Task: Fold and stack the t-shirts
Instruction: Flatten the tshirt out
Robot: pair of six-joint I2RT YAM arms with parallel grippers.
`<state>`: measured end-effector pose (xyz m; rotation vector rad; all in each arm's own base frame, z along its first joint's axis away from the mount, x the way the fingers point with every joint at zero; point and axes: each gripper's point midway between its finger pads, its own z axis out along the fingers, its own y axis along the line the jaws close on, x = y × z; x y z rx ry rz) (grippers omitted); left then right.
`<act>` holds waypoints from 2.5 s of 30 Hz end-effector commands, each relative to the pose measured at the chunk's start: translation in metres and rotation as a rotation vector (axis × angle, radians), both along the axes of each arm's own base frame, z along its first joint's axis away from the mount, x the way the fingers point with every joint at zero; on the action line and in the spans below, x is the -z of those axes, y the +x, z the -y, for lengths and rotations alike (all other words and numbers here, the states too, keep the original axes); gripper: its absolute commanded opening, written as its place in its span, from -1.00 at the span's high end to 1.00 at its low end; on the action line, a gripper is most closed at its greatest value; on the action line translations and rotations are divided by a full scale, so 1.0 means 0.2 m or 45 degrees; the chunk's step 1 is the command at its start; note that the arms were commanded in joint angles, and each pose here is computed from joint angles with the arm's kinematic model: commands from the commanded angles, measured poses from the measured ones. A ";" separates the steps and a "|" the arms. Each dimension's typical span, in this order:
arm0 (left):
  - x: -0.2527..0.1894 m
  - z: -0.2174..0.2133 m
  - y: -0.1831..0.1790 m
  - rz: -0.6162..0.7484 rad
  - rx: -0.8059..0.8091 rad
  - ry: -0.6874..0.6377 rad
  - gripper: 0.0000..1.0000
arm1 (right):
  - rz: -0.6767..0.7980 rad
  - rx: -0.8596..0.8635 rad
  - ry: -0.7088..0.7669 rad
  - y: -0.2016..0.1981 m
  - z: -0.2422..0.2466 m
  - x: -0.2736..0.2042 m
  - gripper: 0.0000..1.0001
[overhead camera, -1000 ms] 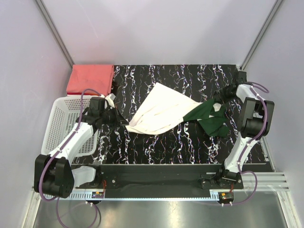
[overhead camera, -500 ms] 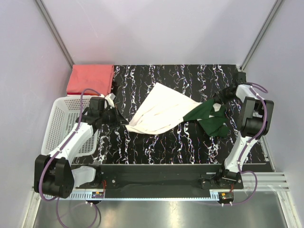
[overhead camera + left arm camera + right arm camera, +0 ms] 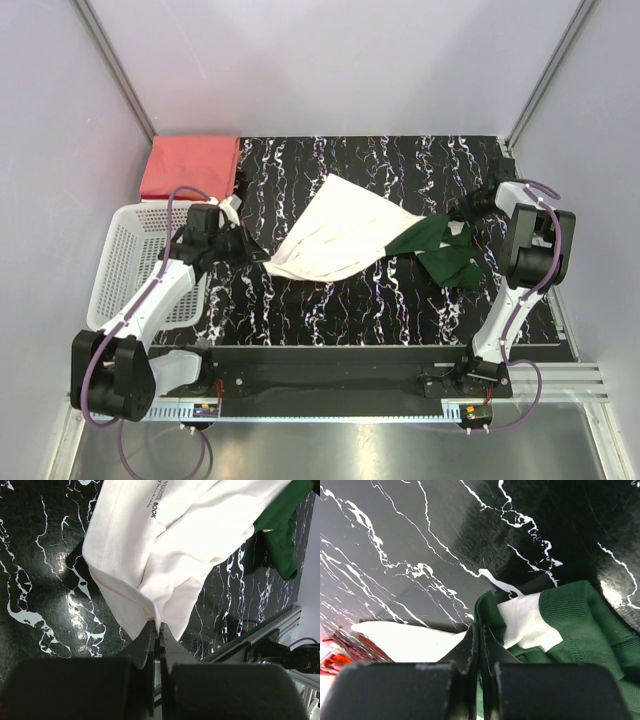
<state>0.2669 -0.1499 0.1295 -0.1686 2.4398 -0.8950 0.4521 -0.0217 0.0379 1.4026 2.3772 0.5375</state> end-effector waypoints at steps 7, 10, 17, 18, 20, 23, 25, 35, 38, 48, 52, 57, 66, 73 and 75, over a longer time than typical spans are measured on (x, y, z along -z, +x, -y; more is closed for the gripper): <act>-0.48 -0.03 0.26 0.310 -0.176 -0.057 1.00 | 0.384 0.008 -0.408 0.09 0.22 -0.78 1.00; -0.80 -0.06 0.38 0.486 -0.267 -0.075 1.00 | 0.596 0.079 -0.555 0.05 0.29 -1.21 1.00; -1.67 -0.16 0.44 0.912 -0.441 -0.189 1.00 | 1.095 0.298 -0.838 -0.31 0.36 -2.18 1.00; -1.72 -0.16 0.41 0.933 -0.438 -0.206 1.00 | 1.139 0.310 -0.859 -0.37 0.36 -2.26 1.00; -1.82 -0.15 0.32 0.980 -0.419 -0.260 1.00 | 1.246 0.337 -0.892 -0.54 0.33 -2.43 1.00; -1.87 -0.14 0.16 1.022 -0.367 -0.314 1.00 | 1.348 0.371 -0.933 -0.78 0.29 -2.57 1.00; -1.89 -0.14 0.07 1.048 -0.354 -0.335 1.00 | 1.372 0.377 -0.967 -0.91 0.27 -2.60 1.00; -2.16 -0.17 -0.43 1.237 -0.277 -0.447 1.00 | 1.683 0.423 -1.043 -1.59 0.11 -2.95 1.00; -2.17 -0.17 -0.37 1.228 -0.273 -0.423 1.00 | 1.671 0.363 -1.062 -1.51 0.10 -2.99 1.00; -2.06 -0.13 0.31 1.114 -0.355 -0.276 1.00 | 1.563 0.150 -1.076 -0.67 0.21 -3.03 1.00; -2.02 -0.11 0.58 1.111 -0.374 -0.253 1.00 | 1.589 0.081 -1.125 -0.37 0.25 -3.04 1.00; -2.12 -0.07 0.65 1.195 -0.346 -0.309 1.00 | 1.631 0.103 -1.109 -0.18 0.33 -3.02 1.00; -2.18 -0.09 0.51 1.270 -0.319 -0.302 1.00 | 1.750 0.156 -1.203 -0.45 0.40 -3.23 1.00; -2.29 -0.12 0.25 1.363 -0.294 -0.330 1.00 | 1.846 0.297 -1.354 -0.86 0.39 -3.44 1.00; -2.31 -0.12 0.19 1.375 -0.284 -0.350 1.00 | 1.843 0.324 -1.389 -0.93 0.38 -3.46 1.00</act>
